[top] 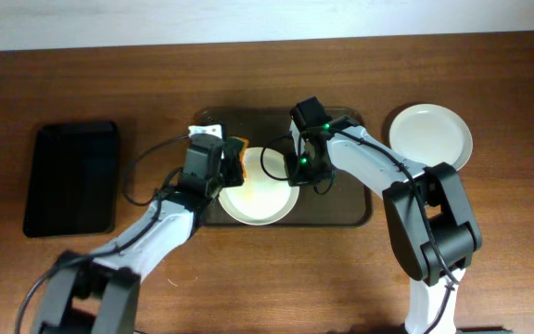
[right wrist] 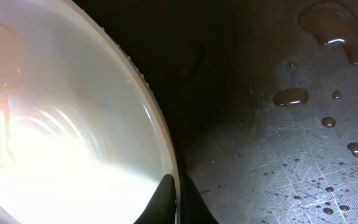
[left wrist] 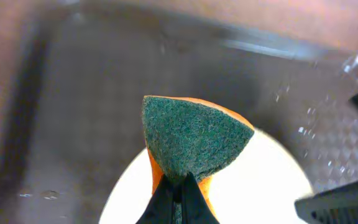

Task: Clean dirty plates on tray and stack at the side
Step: 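Scrub the cream plate with the sponge in the left gripper, then lift the cream plate with the right gripper and stack it on the pile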

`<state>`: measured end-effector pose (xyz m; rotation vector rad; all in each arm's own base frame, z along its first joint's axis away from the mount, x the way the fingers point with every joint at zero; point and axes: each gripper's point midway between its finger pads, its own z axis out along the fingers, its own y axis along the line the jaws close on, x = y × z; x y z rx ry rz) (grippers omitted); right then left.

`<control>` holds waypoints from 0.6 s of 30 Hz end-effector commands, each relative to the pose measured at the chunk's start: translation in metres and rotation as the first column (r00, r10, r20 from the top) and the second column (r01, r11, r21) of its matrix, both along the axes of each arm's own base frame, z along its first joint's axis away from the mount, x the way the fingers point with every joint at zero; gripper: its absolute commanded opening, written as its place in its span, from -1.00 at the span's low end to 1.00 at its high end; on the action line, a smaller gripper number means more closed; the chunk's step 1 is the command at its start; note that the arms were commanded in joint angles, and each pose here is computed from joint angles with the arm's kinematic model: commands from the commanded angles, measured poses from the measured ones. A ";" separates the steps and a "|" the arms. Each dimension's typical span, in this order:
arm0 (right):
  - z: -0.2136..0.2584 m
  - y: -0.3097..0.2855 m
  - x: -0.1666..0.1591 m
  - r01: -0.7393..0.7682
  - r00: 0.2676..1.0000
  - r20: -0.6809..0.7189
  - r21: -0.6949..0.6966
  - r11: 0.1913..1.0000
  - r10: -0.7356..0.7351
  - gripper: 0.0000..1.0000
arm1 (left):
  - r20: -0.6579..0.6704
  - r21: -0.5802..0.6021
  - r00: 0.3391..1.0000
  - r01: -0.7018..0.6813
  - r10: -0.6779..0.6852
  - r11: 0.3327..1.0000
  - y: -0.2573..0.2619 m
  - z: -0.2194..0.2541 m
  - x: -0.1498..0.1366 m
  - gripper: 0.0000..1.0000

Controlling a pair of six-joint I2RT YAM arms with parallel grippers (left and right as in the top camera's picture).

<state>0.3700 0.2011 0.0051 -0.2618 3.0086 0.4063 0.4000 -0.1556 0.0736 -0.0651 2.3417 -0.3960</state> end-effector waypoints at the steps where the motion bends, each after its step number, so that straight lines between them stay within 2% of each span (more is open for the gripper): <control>1: -0.031 -0.021 -0.014 -0.004 0.998 -0.058 -0.109 0.994 -0.003 -0.92 | -0.120 -0.067 0.987 0.099 -0.106 0.993 -0.022 -0.048 -0.012 -1.00; 4: -0.031 -0.021 -0.014 -0.004 0.998 -0.059 -0.110 0.994 -0.002 -0.92 | -0.147 -0.018 0.987 0.063 -0.065 0.998 -0.012 -0.064 -0.012 -1.00; 7: -0.032 -0.022 -0.016 -0.005 0.998 -0.066 -0.112 0.994 -0.002 -0.92 | -0.114 0.235 0.987 -0.084 0.113 0.968 0.039 -0.071 -0.008 -1.00; 8: -0.032 -0.022 -0.015 -0.005 0.998 -0.066 -0.113 0.994 -0.002 -0.92 | -0.074 0.319 0.979 -0.158 0.191 0.934 0.060 -0.060 -0.007 -1.00; 9: -0.032 -0.022 -0.015 -0.005 0.998 -0.066 -0.113 0.994 -0.002 -0.92 | -0.015 0.354 0.971 -0.218 0.238 0.910 0.072 -0.040 -0.005 -1.00; 13: -0.031 -0.023 -0.018 -0.006 0.997 -0.077 -0.117 0.993 -0.003 -0.92 | 0.135 0.282 0.954 -0.295 0.267 0.913 0.079 0.039 -0.006 -1.00; 14: -0.025 -0.025 -0.020 -0.008 0.995 -0.098 -0.131 0.991 -0.005 -0.92 | 0.126 0.278 0.955 -0.294 0.269 0.914 0.081 0.043 -0.011 -1.00; 15: -0.006 -0.025 -0.011 -0.002 0.996 -0.086 -0.152 0.988 -0.011 -0.92 | 0.034 0.210 0.970 -0.243 0.242 0.947 0.066 0.027 -0.019 -1.00; 17: 0.017 -0.029 -0.001 0.002 0.998 -0.068 -0.187 0.982 -0.015 -0.92 | -0.009 0.197 0.975 -0.215 0.221 0.957 0.058 0.012 -0.020 -1.00; 18: 0.037 -0.045 0.009 0.050 0.998 -0.030 -0.290 0.956 -0.062 -0.92 | -0.029 0.206 0.976 -0.205 0.215 0.957 0.056 0.002 -0.020 -1.00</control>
